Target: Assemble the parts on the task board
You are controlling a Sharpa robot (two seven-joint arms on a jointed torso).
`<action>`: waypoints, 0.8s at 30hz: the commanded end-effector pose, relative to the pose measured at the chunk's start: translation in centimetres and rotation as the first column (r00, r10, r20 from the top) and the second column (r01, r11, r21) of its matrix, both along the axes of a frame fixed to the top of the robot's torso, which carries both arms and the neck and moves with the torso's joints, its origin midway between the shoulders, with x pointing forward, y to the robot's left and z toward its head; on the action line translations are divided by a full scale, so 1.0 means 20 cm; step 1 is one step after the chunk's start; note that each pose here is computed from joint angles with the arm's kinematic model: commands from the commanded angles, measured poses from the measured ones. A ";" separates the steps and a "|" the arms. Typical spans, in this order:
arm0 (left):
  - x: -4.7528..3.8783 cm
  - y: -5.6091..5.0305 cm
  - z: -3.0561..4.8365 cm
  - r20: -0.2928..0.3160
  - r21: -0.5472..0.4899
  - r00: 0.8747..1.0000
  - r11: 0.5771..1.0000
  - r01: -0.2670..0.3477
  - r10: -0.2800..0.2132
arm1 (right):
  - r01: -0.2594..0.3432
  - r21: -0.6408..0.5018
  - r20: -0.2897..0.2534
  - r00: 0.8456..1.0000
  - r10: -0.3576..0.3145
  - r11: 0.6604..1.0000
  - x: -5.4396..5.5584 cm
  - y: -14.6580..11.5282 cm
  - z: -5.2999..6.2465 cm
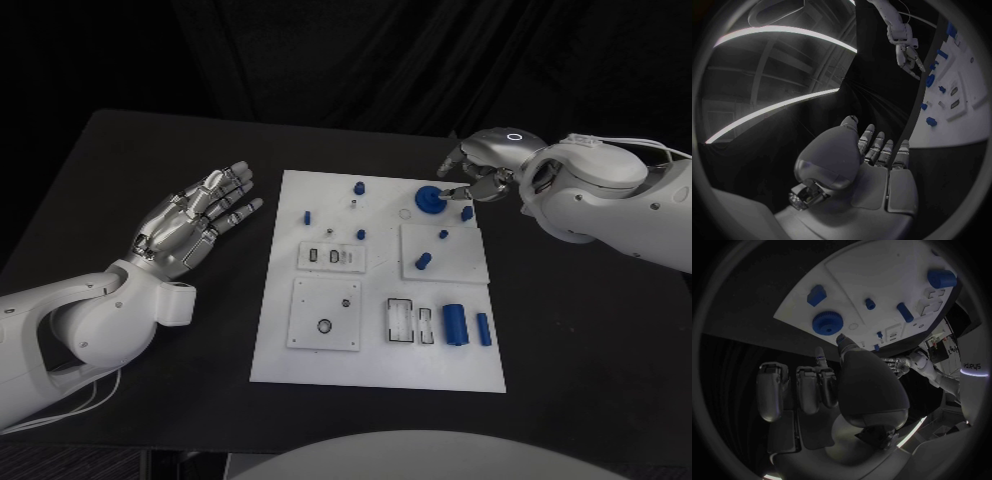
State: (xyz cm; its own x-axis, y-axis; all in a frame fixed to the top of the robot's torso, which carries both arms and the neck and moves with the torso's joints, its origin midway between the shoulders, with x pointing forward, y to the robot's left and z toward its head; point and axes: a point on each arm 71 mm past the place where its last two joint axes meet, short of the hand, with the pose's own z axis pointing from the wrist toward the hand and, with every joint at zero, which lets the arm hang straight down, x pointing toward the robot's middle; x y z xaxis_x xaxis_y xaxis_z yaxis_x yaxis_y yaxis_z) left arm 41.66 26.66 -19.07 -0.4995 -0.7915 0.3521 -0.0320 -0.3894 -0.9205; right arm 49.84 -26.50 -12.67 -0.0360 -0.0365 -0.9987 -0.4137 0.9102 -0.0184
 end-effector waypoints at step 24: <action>0.006 0.00 0.016 0.043 -0.031 0.999 1.000 -0.003 0.004 | 0.015 -0.071 -0.064 0.998 -0.020 0.997 0.05 0.03 -0.10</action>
State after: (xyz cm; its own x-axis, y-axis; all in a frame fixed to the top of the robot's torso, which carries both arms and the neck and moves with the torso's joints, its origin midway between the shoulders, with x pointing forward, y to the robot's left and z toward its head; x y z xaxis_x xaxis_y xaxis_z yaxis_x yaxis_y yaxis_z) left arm 41.82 26.76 -19.20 -0.4972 -0.7940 0.3499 -0.0313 -0.3866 -0.9217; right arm 50.88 -25.75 -14.36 -0.0880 -0.0870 -0.9923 -0.4095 0.9113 -0.0436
